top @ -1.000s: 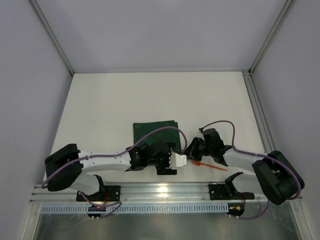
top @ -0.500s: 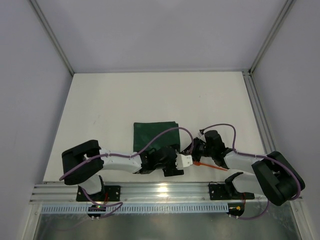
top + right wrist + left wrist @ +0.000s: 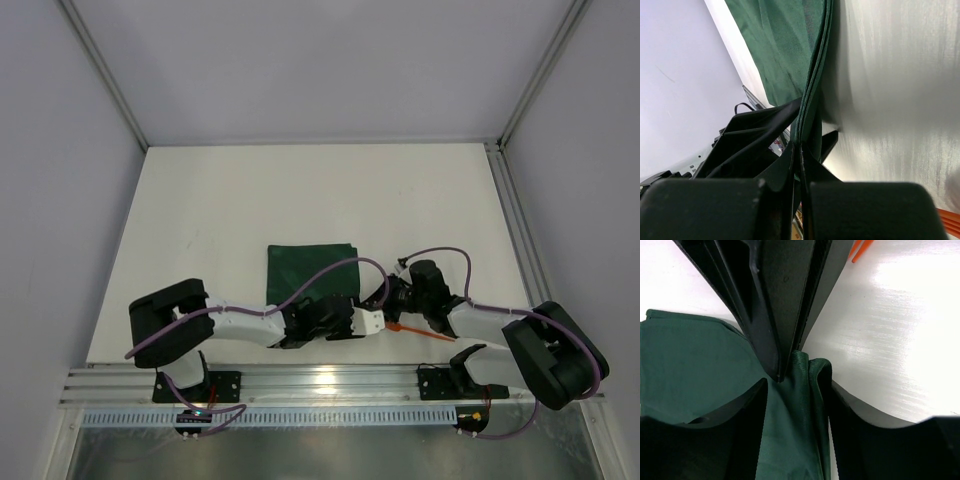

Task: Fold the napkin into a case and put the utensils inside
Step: Pick up the lower triangle-folded napkin from the center of the board.

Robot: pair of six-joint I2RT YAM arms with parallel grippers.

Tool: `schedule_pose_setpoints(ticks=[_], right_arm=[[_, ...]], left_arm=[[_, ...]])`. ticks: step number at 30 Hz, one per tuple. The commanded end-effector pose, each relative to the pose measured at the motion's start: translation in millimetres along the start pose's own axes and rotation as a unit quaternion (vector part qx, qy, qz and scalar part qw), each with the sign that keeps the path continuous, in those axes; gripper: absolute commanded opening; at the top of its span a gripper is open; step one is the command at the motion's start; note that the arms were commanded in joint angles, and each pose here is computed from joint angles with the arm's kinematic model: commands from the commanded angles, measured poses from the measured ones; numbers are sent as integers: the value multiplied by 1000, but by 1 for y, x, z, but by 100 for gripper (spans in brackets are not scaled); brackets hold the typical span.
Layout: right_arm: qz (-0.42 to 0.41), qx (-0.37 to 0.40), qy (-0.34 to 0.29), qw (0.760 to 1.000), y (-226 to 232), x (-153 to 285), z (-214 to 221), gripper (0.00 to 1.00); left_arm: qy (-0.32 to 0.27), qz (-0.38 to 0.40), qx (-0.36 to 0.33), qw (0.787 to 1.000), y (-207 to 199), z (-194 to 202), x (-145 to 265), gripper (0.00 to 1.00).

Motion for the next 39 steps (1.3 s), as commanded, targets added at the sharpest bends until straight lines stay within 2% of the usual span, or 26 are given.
schedule_pose_setpoints(ticks=[1, 10, 11, 14, 17, 18, 20, 21, 24, 26, 32, 34, 36, 39], right_arm=[[-16, 3, 1, 1000, 5, 2, 2, 4], [-9, -2, 1, 1000, -3, 2, 6, 4], [-8, -1, 2, 1000, -3, 2, 6, 4], [-10, 10, 3, 1000, -2, 2, 6, 4], [-5, 38, 11, 999, 0, 2, 5, 23], [-4, 49, 11, 999, 2, 3, 3, 34], [-4, 93, 10, 996, 10, 7, 1, 45], [-2, 110, 9, 994, 13, 9, -1, 55], [13, 189, -4, 982, 25, 20, -9, 66], [23, 235, -13, 972, 31, 30, -17, 68], [62, 294, -59, 952, 35, 51, -53, 69], [75, 338, -83, 934, 42, 56, -67, 69], [107, 387, -120, 908, 43, 63, -84, 69], [109, 458, -175, 865, 51, 78, -92, 69]], left_arm=[[-3, -17, -13, 1000, 5, 1, 3, 49], [-4, -15, -28, 999, 7, 2, 9, 19], [-7, -14, -30, 999, 7, 1, 9, 11], [-10, -11, -35, 999, 7, -1, 10, 0], [-7, -8, -39, 999, 7, 0, 13, 0], [-10, -9, -38, 999, 8, -2, 15, 0], [-5, -4, -36, 999, 8, 0, 18, 0], [-3, -1, -34, 999, 9, 1, 20, 0], [-7, 14, -18, 1000, 10, 1, 26, 0], [-5, 40, -5, 999, 7, 4, 29, 0], [-10, 80, 54, 995, 20, 6, 40, 0], [-9, 94, 64, 993, 22, 9, 43, 0], [-13, 102, 70, 992, 22, 9, 45, 0], [-18, 104, 79, 991, 28, 9, 47, 0]])
Point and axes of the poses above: each gripper's point midway between its finger pads, its own x axis back along the fingers, its own y axis along the line the jaws close on, z = x × y, the point moved 3 cm from there along x, back along the fingers, and after that the axes turned 9 degrees about x, right-handed, at the moved point
